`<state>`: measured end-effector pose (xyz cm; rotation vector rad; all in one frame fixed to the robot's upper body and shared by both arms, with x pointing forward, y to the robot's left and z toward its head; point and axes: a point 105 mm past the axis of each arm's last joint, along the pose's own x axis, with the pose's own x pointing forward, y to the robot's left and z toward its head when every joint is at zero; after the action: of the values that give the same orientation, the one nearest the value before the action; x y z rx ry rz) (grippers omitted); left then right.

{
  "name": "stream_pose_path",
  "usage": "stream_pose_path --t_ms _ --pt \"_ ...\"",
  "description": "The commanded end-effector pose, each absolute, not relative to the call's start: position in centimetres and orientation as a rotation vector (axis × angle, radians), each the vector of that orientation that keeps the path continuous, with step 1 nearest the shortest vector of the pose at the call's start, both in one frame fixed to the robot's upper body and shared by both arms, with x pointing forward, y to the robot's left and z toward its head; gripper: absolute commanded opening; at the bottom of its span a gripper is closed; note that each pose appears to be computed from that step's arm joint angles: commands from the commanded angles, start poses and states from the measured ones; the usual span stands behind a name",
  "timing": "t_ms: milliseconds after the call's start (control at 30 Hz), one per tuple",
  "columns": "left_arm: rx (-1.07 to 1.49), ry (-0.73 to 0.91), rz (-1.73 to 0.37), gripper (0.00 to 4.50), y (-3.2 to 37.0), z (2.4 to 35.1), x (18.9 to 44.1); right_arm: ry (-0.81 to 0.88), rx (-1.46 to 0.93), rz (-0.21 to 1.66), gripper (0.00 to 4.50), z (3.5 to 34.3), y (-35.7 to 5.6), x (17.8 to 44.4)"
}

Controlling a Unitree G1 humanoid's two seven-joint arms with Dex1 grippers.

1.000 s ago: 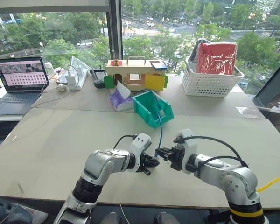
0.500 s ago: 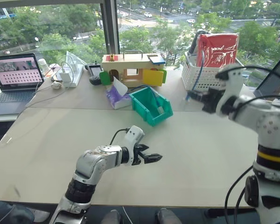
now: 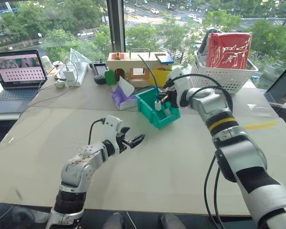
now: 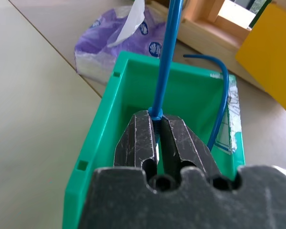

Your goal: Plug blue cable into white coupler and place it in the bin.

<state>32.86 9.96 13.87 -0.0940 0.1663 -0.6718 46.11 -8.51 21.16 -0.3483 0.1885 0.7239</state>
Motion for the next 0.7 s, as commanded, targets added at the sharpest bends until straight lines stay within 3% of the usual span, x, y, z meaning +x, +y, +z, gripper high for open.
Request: stream_pose_path --t_ms 33,133,300,433,600,700 --pt "-0.064 0.087 -0.647 4.5 10.6 15.5 32.7 0.075 -0.353 0.748 1.75 24.3 -7.8 46.2" --pt "-0.06 0.068 -0.631 4.5 11.0 15.8 33.1 0.031 -0.329 0.747 2.72 25.5 -7.7 46.2" --pt "0.016 -0.018 -0.573 4.5 12.3 17.3 34.7 -0.118 -0.128 0.753 4.43 30.3 -9.3 45.1" --pt "0.05 -0.064 -0.559 4.5 14.0 18.0 35.5 -0.265 -0.059 0.792 4.47 31.3 -12.2 40.7" --pt "0.078 -0.081 -0.57 4.5 15.5 17.9 35.6 -0.11 -0.155 0.759 4.47 23.5 -15.7 33.0" --pt "0.076 -0.082 -0.574 4.5 15.8 17.4 35.7 -0.003 -0.234 0.696 4.47 19.6 -16.8 30.5"
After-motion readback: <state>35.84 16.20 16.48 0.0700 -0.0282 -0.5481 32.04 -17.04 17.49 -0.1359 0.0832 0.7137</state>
